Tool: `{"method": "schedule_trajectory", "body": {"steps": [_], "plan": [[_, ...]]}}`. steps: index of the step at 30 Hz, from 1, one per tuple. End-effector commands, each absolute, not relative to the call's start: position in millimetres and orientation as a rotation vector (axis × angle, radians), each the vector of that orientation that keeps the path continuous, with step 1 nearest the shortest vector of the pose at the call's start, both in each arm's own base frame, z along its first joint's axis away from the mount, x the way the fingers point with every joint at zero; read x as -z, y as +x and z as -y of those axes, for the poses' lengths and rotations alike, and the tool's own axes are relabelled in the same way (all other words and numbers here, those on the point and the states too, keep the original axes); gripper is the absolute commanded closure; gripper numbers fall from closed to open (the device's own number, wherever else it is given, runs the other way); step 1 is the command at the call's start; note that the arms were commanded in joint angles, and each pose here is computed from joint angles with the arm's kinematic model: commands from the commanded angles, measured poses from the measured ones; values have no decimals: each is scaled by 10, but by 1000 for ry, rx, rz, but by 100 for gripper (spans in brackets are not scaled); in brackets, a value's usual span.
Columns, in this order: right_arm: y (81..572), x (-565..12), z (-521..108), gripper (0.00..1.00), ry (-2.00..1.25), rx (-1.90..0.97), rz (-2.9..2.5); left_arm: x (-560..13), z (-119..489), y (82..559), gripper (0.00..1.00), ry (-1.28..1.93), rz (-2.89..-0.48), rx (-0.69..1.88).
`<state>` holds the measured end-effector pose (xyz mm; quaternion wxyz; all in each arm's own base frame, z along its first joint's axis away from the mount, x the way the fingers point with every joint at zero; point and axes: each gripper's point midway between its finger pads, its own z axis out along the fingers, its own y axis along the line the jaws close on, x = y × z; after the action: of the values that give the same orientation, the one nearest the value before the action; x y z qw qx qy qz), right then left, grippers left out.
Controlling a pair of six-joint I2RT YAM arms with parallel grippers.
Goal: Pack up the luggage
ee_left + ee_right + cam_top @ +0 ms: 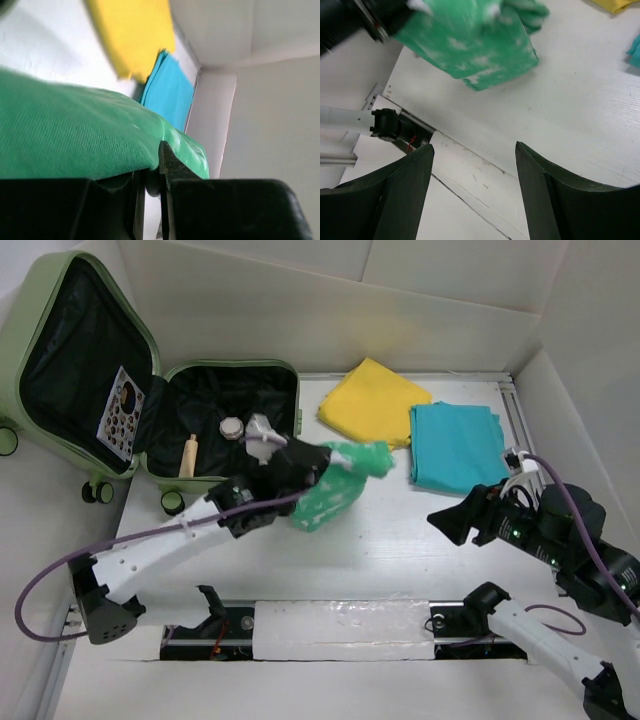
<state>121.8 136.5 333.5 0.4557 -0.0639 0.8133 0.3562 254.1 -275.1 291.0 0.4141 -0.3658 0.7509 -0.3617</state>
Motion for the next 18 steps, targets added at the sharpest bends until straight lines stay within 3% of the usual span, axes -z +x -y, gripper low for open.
{"method": "schedule_trajectory", "body": {"steps": [1, 4, 11, 16, 18], "plan": [[1286, -3581, -1413, 28, -170, -898, -1927, -3858, 2393, 2892, 100, -786, -1688, 857], [1359, -3593, -1462, 28, -170, -898, -1928, -4386, 2139, 3252, 100, -727, -1609, 796], [1531, -3657, -1515, 28, -138, -875, -1930, -4971, 1182, 4263, 100, -704, -1480, 794], [1646, -3668, -1549, 28, -123, -855, -1934, -4982, 662, 4969, 100, -662, -1485, 775], [1696, -3628, -1567, 28, -107, -848, -1947, -4657, 556, 5206, 100, -642, -1534, 806]]}}
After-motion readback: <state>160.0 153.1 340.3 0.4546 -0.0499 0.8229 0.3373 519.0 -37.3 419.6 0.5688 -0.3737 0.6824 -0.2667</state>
